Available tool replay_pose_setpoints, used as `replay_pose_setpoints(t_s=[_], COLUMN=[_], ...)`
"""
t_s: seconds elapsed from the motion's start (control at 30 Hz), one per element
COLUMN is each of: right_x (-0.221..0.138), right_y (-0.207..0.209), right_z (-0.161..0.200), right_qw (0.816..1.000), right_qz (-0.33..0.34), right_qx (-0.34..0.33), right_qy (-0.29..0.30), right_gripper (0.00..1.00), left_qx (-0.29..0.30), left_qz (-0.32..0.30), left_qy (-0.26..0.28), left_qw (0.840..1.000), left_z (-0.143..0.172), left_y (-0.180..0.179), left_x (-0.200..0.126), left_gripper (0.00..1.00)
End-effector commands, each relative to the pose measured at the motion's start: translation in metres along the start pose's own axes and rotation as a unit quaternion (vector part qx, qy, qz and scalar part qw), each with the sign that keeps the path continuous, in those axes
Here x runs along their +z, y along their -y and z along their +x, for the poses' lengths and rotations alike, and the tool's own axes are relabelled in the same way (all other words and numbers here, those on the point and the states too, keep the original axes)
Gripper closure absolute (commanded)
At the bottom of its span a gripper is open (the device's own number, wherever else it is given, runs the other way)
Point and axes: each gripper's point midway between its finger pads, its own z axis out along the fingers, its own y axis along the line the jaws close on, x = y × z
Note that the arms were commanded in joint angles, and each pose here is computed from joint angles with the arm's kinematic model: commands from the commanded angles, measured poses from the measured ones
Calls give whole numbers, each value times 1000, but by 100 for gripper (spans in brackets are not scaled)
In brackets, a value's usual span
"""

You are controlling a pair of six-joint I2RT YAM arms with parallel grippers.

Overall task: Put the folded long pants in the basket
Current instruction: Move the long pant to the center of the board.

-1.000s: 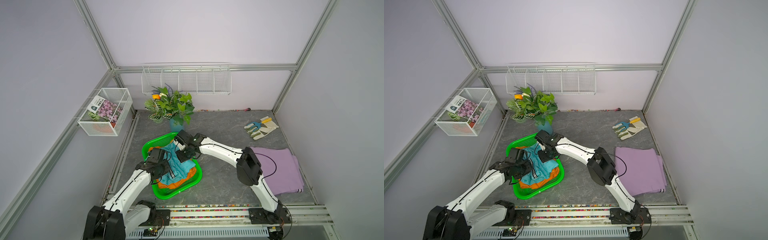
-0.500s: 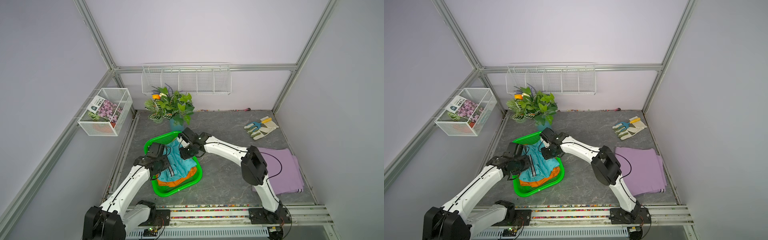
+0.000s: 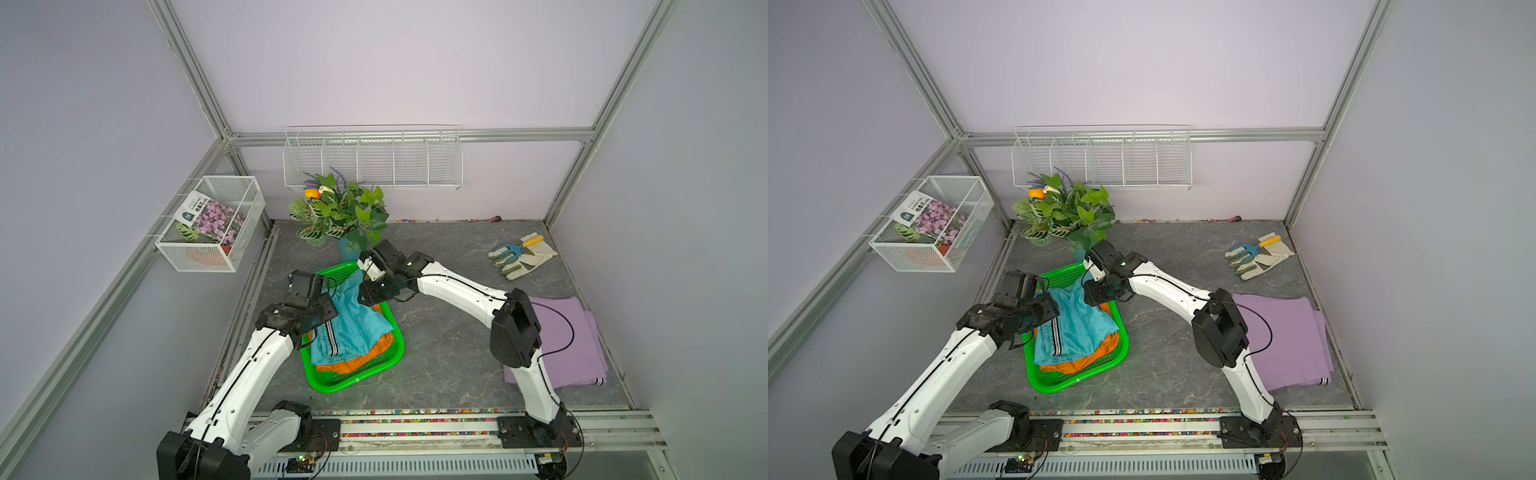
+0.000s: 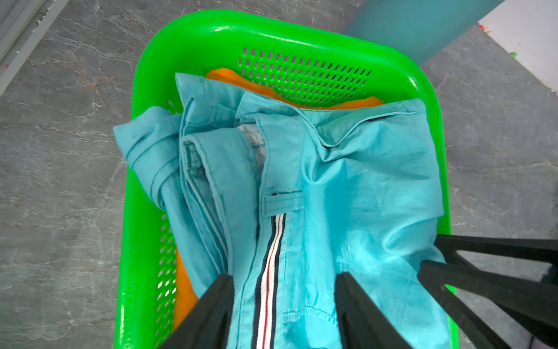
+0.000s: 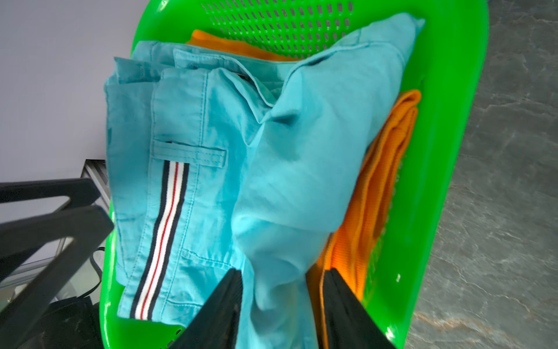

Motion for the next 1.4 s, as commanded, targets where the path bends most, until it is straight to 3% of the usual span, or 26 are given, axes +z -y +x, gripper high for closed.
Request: replay_pose_setpoints(t_s=[0.0,0.13,0.3,0.4,0.47,0.63,0.83,0.97,1.07,1.17,1.27,1.37], right_x=[-34,-64,-101,-122,-136,-174,-202,-218,-215,-221,-211,-180], right_y=[1,16,56,99,133,224,283,309,323,338,347,342], right_z=[-3,-1,10,29,47,114,201,239,248,251,252,242], right_qw=[1000,998,996,989,980,940,885,839,828,814,816,842], right_qz=[15,50,70,124,173,266,323,382,360,385,373,283], right_qx=[-16,-21,30,62,89,211,336,388,430,434,440,458], right_qy=[20,38,54,53,46,26,10,4,23,28,18,31], right_gripper=[52,53,52,37,32,31,30,26,26,26,24,23], left_qx=[6,36,49,83,99,160,229,232,217,217,226,231], left_qz=[8,70,137,187,240,340,400,416,429,425,407,391], left_qy=[21,41,61,64,45,-8,-99,-133,-146,-146,-141,-135], left_qw=[1000,996,987,977,965,927,882,869,865,867,874,880], left_z=[-14,-31,-45,-40,-29,13,65,83,88,89,90,90], left_y=[6,35,75,117,151,231,303,326,334,332,321,311], left_x=[-12,-28,-46,-53,-53,-44,-30,-13,-7,-5,-2,0], left_gripper=[42,43,44,44,44,44,43,43,43,43,43,43])
